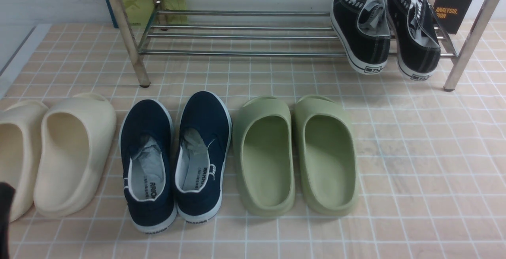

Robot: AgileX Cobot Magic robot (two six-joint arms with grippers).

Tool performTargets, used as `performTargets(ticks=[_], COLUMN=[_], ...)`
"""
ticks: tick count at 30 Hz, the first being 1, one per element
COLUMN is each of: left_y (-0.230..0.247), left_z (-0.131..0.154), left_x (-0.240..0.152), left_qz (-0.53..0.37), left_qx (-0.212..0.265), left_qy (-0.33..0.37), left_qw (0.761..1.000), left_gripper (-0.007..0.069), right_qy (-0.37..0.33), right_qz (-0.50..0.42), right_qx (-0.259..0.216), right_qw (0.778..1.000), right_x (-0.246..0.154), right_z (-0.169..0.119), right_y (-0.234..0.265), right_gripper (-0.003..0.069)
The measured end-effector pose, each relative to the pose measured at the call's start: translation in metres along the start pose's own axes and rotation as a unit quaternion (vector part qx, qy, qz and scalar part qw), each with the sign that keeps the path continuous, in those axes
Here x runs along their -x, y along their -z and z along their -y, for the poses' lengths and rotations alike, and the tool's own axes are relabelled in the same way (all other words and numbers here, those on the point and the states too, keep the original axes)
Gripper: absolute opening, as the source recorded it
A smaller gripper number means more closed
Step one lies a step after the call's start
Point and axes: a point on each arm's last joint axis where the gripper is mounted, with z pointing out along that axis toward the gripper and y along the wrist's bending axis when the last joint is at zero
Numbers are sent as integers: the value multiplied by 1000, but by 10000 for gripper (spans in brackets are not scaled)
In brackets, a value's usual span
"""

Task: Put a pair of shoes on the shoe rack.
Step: Use the left arm to grab the shoe closest to it

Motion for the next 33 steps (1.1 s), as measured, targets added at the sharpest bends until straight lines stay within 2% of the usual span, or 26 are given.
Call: performTargets(ticks=[2,4,5,8,11,13,16,19,20,21,23,27,28,29,31,32,33], left_y=[0,4,4,13,11,6,-3,-31,-34,-57,-80,-122,-132,-133,-155,-157,-164], left_z=[-1,-3,-3,-8,-11,-13,-13,-10,-9,-7,-3,3,5,5,10,10,12], left_x=[8,25,26,46,62,85,119,143,142,136,116,59,44,41,6,4,-8], left_qz=[44,139,146,263,279,259,174,39,19,-68,-166,-334,-367,-374,-451,-456,-483], left_qx=[5,14,14,22,20,13,4,-7,-9,-18,-26,-22,-16,-14,3,5,9], left_qy=[4,32,34,93,130,152,175,133,125,98,88,114,131,134,170,173,177], left_qw=[999,990,989,960,951,954,969,990,992,993,982,935,921,917,876,873,857], left_gripper=[239,239,239,239,239,235,187,82,75,25,6,2,2,2,5,6,16], right_qy=[0,0,0,0,0,0,0,0,0,0,0,0,0,0,0,0,0], right_qz=[0,0,0,0,0,0,0,0,0,0,0,0,0,0,0,0,0], right_qx=[0,0,0,0,0,0,0,0,0,0,0,0,0,0,0,0,0], right_qw=[1000,1000,1000,1000,1000,1000,1000,1000,1000,1000,1000,1000,1000,1000,1000,1000,1000], right_x=[0,0,0,0,0,0,0,0,0,0,0,0,0,0,0,0,0], right_z=[0,0,0,0,0,0,0,0,0,0,0,0,0,0,0,0,0], right_y=[0,0,0,0,0,0,0,0,0,0,0,0,0,0,0,0,0], right_gripper=[145,144,144,146,147,150,154,157,157,157,160,165,167,167,167,167,167])
